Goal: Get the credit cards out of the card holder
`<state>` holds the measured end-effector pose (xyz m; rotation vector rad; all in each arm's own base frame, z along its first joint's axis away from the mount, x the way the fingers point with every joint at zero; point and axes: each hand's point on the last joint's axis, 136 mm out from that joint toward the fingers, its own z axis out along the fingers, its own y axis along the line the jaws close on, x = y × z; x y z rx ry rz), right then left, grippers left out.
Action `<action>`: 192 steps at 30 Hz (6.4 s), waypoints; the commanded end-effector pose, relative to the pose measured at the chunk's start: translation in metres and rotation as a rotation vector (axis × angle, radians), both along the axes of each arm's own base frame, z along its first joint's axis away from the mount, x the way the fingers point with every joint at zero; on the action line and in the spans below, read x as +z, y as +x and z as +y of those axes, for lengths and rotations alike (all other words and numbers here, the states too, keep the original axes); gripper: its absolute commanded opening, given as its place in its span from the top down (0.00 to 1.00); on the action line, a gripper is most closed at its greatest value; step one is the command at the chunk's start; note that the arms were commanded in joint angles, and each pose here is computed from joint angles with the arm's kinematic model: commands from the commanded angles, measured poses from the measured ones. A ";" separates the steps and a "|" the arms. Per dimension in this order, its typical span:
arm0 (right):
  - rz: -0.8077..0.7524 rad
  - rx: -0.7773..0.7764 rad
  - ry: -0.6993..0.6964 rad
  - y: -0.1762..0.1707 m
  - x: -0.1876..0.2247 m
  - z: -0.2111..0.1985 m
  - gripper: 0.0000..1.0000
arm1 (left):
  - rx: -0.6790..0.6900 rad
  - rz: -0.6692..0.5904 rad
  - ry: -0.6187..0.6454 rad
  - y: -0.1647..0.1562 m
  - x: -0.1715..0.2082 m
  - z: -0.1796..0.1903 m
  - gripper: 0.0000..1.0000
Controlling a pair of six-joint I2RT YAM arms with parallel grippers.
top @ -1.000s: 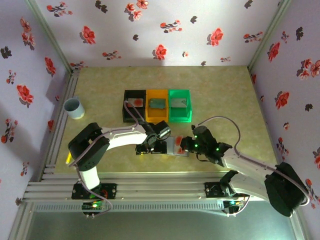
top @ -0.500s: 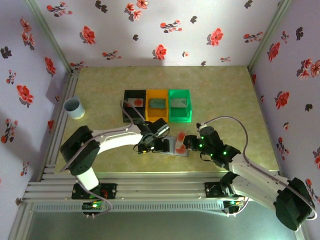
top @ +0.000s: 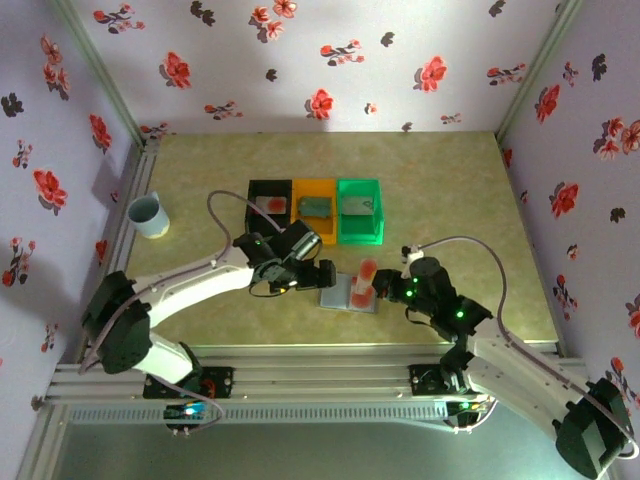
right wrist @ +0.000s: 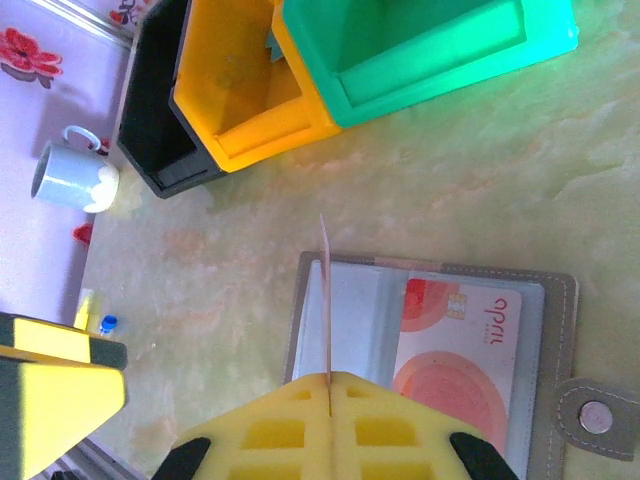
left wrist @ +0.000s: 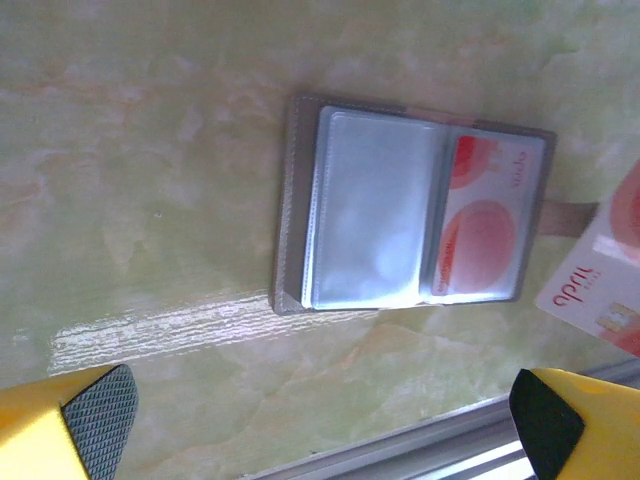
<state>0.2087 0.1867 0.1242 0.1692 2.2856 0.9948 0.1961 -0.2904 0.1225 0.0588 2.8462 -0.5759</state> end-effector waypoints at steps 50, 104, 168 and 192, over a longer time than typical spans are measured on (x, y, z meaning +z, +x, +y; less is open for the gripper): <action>-0.196 -0.055 0.494 -0.001 0.082 0.003 1.00 | -0.036 -0.304 -0.923 -0.021 0.085 -0.042 0.00; -0.235 0.032 0.581 -0.014 0.093 0.017 1.00 | -0.072 -0.231 -1.207 -0.017 0.105 -0.097 0.74; -0.233 0.553 0.341 -0.067 0.081 0.065 0.49 | -0.538 0.183 -0.582 -0.089 0.063 0.013 1.00; -0.208 0.716 0.370 -0.096 0.072 0.091 0.66 | -0.647 0.141 -0.689 -0.100 0.092 -0.001 1.00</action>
